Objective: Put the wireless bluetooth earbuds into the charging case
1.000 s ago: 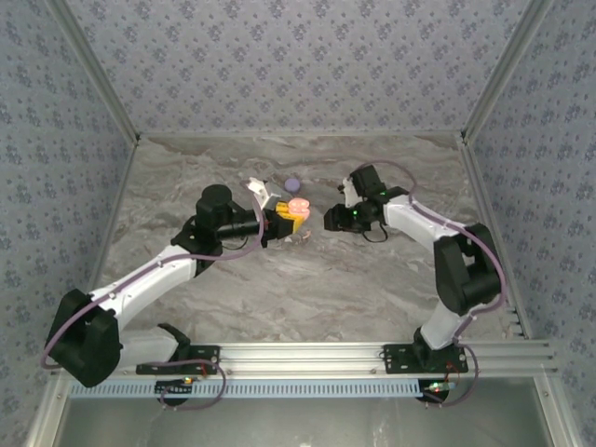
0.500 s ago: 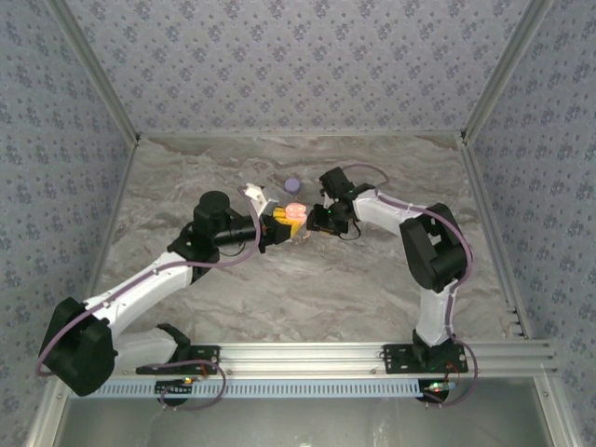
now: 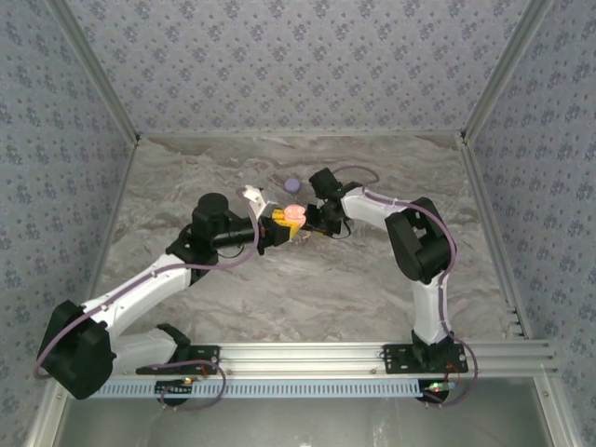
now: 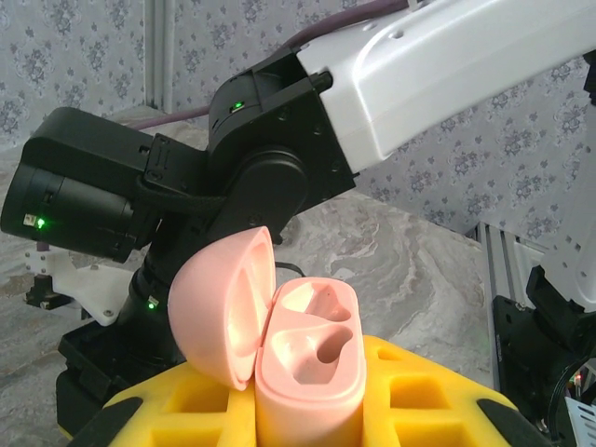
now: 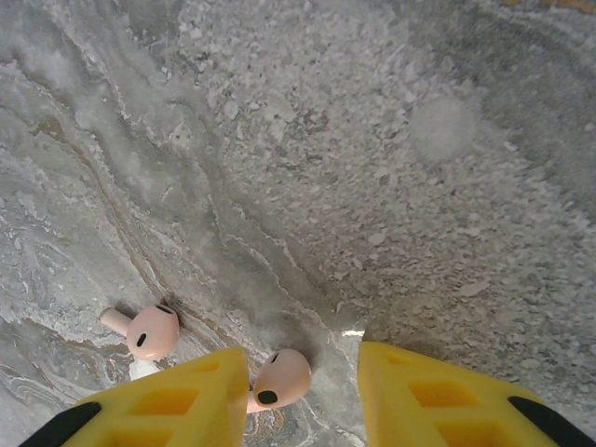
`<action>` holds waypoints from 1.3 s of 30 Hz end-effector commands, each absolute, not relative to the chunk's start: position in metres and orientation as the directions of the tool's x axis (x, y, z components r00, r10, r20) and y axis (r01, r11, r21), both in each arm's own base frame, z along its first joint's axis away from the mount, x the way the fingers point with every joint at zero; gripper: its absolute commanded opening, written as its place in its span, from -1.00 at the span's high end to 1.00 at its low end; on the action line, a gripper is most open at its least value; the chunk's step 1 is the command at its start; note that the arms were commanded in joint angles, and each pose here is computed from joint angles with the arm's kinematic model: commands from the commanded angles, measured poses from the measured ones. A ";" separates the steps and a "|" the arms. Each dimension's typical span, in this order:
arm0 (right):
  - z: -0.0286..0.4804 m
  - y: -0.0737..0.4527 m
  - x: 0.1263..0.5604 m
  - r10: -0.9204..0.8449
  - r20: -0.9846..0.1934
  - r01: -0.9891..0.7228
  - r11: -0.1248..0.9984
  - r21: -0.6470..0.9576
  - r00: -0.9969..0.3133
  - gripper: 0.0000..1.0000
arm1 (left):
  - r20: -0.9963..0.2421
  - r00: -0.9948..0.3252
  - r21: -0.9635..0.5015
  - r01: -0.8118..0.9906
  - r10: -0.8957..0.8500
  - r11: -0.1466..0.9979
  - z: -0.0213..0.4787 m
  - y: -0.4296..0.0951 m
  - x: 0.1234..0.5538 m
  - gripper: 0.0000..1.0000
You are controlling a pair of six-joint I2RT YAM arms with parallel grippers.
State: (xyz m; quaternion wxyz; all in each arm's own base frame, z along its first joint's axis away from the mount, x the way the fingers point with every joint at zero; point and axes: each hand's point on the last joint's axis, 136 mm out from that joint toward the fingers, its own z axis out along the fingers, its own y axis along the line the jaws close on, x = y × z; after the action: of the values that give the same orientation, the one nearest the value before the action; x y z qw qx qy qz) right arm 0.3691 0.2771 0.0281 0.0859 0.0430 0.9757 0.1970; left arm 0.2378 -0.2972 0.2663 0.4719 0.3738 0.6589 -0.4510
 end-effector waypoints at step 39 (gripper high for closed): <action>0.036 0.249 0.354 -0.017 -0.100 -0.042 0.965 0.259 -0.995 0.11 | -0.970 -0.235 -0.204 0.922 0.055 0.328 0.277 -0.291 0.232 0.95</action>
State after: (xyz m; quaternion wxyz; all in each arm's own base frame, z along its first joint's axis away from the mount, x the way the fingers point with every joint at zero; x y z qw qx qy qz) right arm 0.3573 0.2438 0.0246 0.0415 -0.0627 0.9913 0.1077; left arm 0.2364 -0.2923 0.2671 0.4769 0.3688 0.6633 -0.4433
